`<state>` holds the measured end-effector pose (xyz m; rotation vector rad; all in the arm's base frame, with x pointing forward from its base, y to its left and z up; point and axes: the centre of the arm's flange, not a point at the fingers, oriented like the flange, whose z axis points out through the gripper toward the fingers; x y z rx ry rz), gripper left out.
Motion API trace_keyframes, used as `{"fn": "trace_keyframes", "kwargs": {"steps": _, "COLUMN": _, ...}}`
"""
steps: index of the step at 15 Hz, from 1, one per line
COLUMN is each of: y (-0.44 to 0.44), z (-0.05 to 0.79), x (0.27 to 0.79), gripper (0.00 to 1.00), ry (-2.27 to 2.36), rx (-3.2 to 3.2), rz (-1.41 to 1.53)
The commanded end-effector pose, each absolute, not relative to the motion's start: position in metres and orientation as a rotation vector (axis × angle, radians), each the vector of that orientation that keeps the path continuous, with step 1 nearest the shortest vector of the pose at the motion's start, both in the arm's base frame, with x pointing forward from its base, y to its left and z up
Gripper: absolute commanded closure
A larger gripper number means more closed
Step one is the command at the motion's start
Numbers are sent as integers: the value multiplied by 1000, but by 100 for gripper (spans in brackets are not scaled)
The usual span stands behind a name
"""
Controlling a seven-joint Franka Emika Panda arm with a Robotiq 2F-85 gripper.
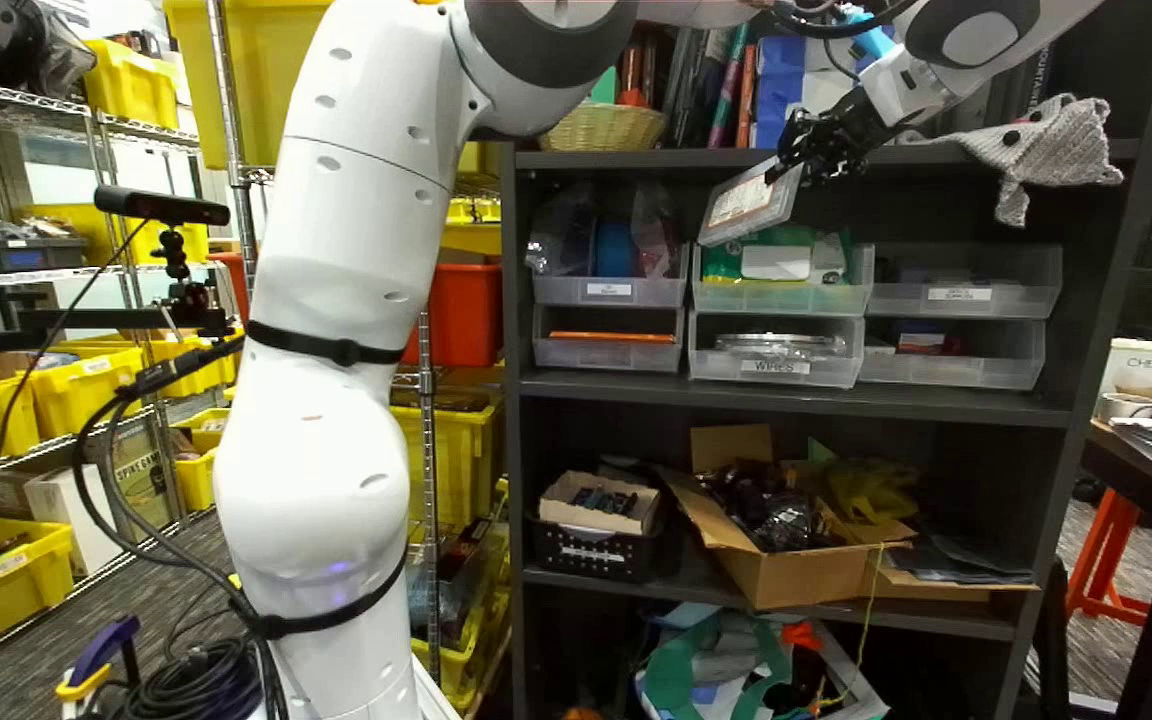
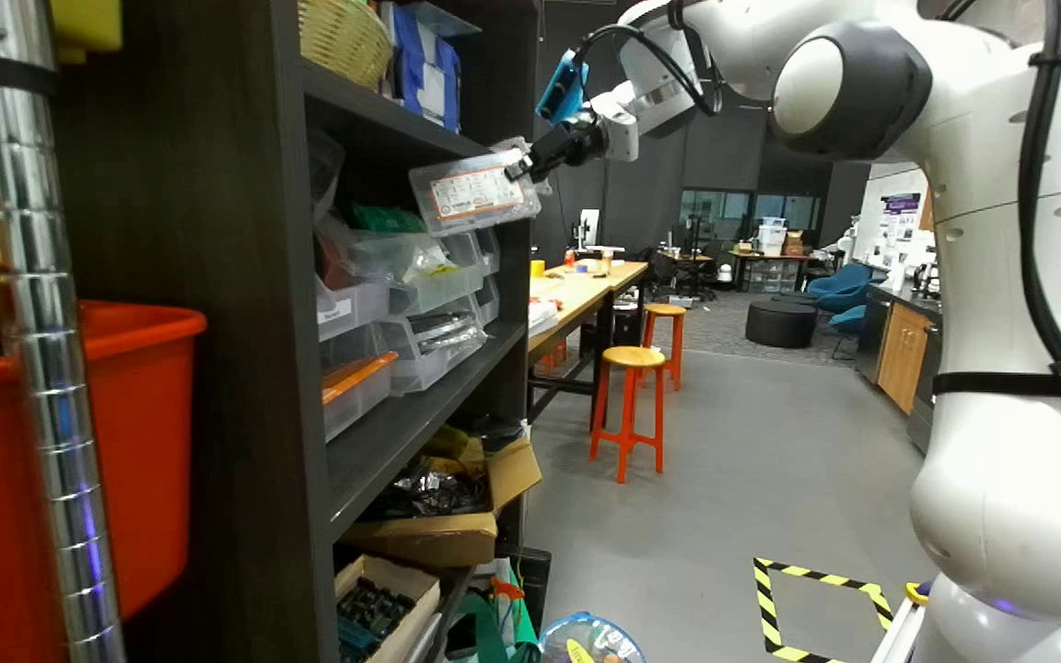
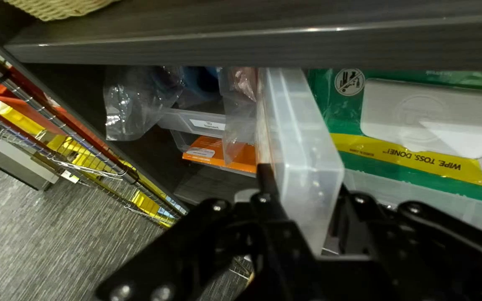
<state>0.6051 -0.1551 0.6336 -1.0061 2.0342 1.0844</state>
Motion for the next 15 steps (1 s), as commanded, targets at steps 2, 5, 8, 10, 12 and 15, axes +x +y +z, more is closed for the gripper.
{"fn": "trace_keyframes", "kwargs": {"steps": 2, "y": -146, "z": 640, "x": 625, "gripper": 93, "ry": 2027, "rx": -1008, "rz": 1143}}
{"fn": "trace_keyframes", "kwargs": {"steps": 5, "y": -139, "z": 630, "x": 632, "gripper": 93, "ry": 2031, "rx": -1017, "rz": 1161}}
{"fn": "trace_keyframes", "kwargs": {"steps": 8, "y": -133, "z": 615, "x": 640, "gripper": 93, "ry": 2026, "rx": -1026, "rz": 1170}}
{"fn": "trace_keyframes", "kwargs": {"steps": 10, "y": -133, "z": 608, "x": 643, "gripper": 93, "ry": 2022, "rx": -1029, "rz": 1172}}
{"fn": "trace_keyframes", "kwargs": {"steps": 12, "y": -131, "z": 608, "x": 644, "gripper": 93, "ry": 2005, "rx": -1030, "rz": 1169}}
{"fn": "trace_keyframes", "kwargs": {"steps": 15, "y": -130, "z": 612, "x": 644, "gripper": 93, "ry": 1976, "rx": -1034, "rz": 1146}}
